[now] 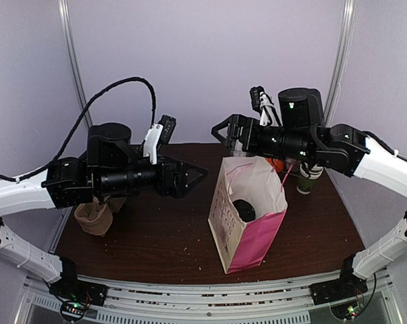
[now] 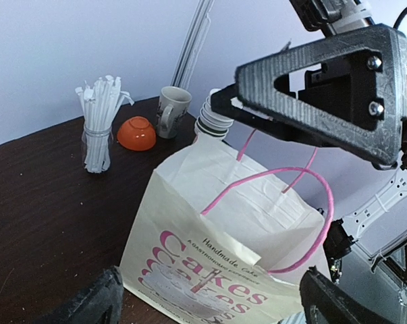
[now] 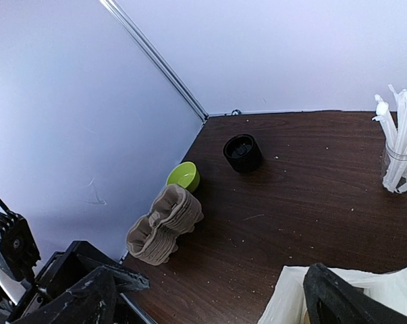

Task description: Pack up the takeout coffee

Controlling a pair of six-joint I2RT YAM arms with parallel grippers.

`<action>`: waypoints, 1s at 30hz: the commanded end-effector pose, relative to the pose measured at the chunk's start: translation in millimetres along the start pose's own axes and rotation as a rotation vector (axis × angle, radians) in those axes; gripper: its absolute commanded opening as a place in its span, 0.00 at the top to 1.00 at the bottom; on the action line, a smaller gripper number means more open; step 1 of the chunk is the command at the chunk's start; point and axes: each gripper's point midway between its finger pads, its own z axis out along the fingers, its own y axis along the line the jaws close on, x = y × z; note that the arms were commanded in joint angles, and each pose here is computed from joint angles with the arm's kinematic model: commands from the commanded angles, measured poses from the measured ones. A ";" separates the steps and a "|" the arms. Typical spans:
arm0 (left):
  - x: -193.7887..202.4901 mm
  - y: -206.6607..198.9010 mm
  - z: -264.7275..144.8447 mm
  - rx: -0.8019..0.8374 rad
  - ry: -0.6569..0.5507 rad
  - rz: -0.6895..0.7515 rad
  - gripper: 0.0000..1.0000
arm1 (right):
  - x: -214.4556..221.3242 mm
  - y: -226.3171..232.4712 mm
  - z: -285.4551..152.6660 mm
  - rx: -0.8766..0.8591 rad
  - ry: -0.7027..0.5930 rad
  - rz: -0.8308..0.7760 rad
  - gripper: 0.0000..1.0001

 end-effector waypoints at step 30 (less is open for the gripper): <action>24.9 -37.6 56.8 -0.270 0.178 0.161 0.05 | -59.4 -80.4 -63.8 0.285 -0.166 -0.016 0.00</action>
